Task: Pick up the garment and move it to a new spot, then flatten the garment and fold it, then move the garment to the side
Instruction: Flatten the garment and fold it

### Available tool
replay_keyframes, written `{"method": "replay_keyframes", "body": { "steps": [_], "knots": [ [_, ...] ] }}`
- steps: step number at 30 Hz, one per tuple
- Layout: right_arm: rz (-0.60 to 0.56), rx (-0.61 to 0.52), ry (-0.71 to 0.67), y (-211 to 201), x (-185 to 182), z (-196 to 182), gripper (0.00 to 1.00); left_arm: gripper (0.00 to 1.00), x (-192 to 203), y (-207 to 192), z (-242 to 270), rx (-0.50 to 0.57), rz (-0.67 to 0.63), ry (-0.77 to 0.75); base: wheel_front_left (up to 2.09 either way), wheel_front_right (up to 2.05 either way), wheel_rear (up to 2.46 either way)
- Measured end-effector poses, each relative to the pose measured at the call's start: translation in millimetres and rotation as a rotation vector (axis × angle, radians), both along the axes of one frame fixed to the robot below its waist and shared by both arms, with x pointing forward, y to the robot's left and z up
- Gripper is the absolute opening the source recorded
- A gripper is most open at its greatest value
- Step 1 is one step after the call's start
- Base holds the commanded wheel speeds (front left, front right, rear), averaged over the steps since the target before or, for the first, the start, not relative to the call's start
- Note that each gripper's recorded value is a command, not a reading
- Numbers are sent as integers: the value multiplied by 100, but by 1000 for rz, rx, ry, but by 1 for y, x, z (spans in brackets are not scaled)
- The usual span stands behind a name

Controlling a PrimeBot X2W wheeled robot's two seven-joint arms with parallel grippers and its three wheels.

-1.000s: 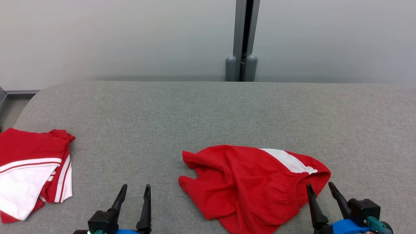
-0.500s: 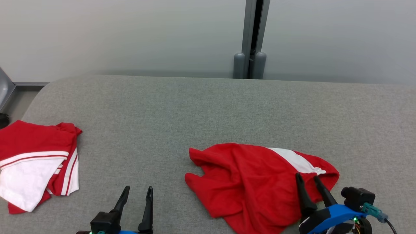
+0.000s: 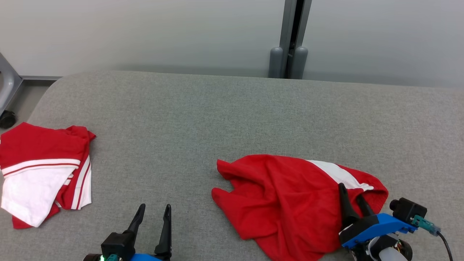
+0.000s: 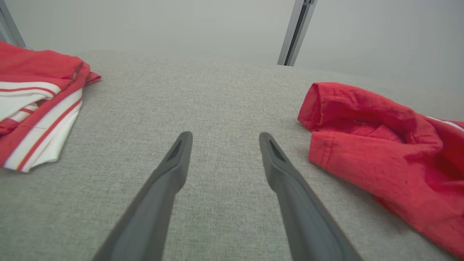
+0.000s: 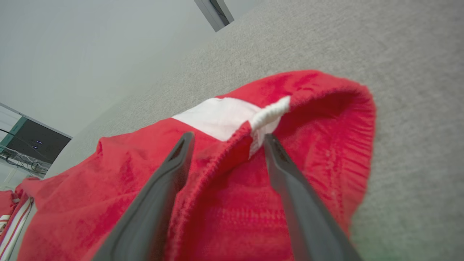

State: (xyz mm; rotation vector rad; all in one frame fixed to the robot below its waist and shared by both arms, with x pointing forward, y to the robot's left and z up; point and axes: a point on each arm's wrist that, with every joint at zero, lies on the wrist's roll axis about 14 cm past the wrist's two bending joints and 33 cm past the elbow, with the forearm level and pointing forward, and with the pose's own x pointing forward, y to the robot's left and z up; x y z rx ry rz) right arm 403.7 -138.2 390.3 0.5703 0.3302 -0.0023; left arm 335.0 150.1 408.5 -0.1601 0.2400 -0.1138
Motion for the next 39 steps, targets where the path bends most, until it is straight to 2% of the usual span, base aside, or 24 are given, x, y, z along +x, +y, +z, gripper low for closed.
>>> {"method": "replay_keyframes", "body": {
  "steps": [1,2,7,10,12,16,21,23,26,28,30,34,37,39],
  "knots": [
    [-4,7,1,0,2,0,42,100,0,0,0,-3,1,1,0,0,0],
    [-2,7,-5,1,4,2,2,100,1,0,-1,-3,2,2,0,0,0],
    [4,18,-120,5,32,36,0,100,4,-1,-1,-4,-1,2,0,0,0],
    [57,-1,-231,22,58,72,0,100,6,0,2,-4,0,-7,0,0,0],
    [110,-5,-335,42,80,110,0,100,5,2,5,-9,13,-13,0,0,0],
    [251,30,-588,103,111,211,0,100,-1,16,10,-4,57,-29,0,0,0],
    [452,144,-848,181,96,321,0,100,-16,36,13,-1,127,-34,0,0,0],
    [517,186,-906,202,81,345,0,100,-22,41,11,0,148,-28,0,0,0],
    [561,247,-938,211,63,361,0,100,-29,43,8,1,159,-20,0,0,0],
    [579,247,-925,212,56,352,0,100,-30,44,5,0,163,-12,0,0,0],
    [580,239,-854,209,52,321,0,100,-27,40,4,-5,154,-8,0,0,0],
    [584,98,-637,187,41,219,0,100,-19,27,1,-14,110,2,0,0,0],
    [516,-42,-405,128,31,124,0,100,-12,17,0,-17,75,4,0,0,0],
    [465,-101,-274,91,16,76,0,100,-6,12,3,-17,60,-5,0,0,0]
  ]
}}
